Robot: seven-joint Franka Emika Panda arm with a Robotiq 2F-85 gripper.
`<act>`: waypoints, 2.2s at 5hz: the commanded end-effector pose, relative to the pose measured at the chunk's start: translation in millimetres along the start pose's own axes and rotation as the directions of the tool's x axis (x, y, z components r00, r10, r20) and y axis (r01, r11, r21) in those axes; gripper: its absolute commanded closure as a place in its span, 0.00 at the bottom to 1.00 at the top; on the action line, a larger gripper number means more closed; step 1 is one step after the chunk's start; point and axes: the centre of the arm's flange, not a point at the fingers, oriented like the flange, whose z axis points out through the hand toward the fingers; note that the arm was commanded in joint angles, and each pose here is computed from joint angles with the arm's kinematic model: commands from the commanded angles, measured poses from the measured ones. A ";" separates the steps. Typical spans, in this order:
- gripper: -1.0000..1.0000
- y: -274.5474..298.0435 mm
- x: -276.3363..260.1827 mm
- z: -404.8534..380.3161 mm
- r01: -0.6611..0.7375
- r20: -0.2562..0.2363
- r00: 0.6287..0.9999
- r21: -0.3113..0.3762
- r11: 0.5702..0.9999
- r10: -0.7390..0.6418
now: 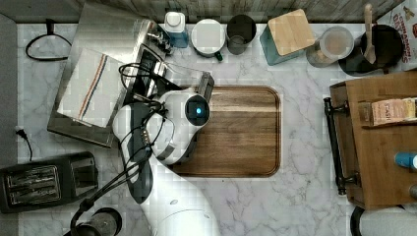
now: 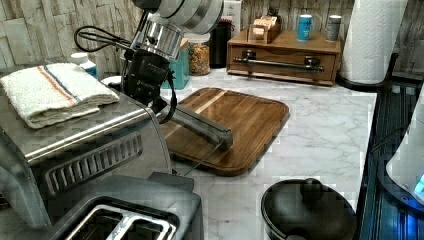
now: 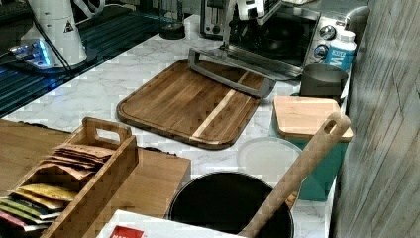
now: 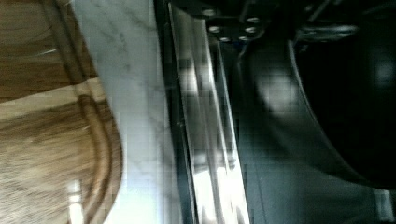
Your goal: Put the bowl in the oven.
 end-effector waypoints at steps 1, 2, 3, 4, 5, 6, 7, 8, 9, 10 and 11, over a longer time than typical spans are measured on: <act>0.00 -20.2 14.9 -34.0 0.007 -0.100 0.995 0.052 0.999 -0.002; 0.00 7.3 17.9 -64.0 -0.042 -0.151 0.987 0.052 0.998 0.049; 0.00 34.9 20.2 -92.1 -0.084 -0.190 0.977 0.074 0.994 0.096; 0.00 54.6 24.6 -111.7 -0.081 -0.200 0.975 0.087 0.993 0.097; 0.00 65.0 25.8 -133.7 -0.077 -0.205 0.974 0.091 0.993 0.095; 0.00 64.9 25.8 -133.7 -0.077 -0.206 0.974 0.091 0.993 0.095; 0.00 65.0 25.8 -133.7 -0.077 -0.205 0.974 0.091 0.993 0.095; 0.00 64.9 25.8 -133.7 -0.077 -0.205 0.974 0.092 0.993 0.095; 0.00 65.0 25.8 -133.7 -0.078 -0.205 0.974 0.092 0.993 0.095; 0.00 64.9 25.8 -133.7 -0.078 -0.206 0.974 0.092 0.993 0.095; 0.00 65.0 25.8 -133.7 -0.077 -0.205 0.974 0.092 0.993 0.095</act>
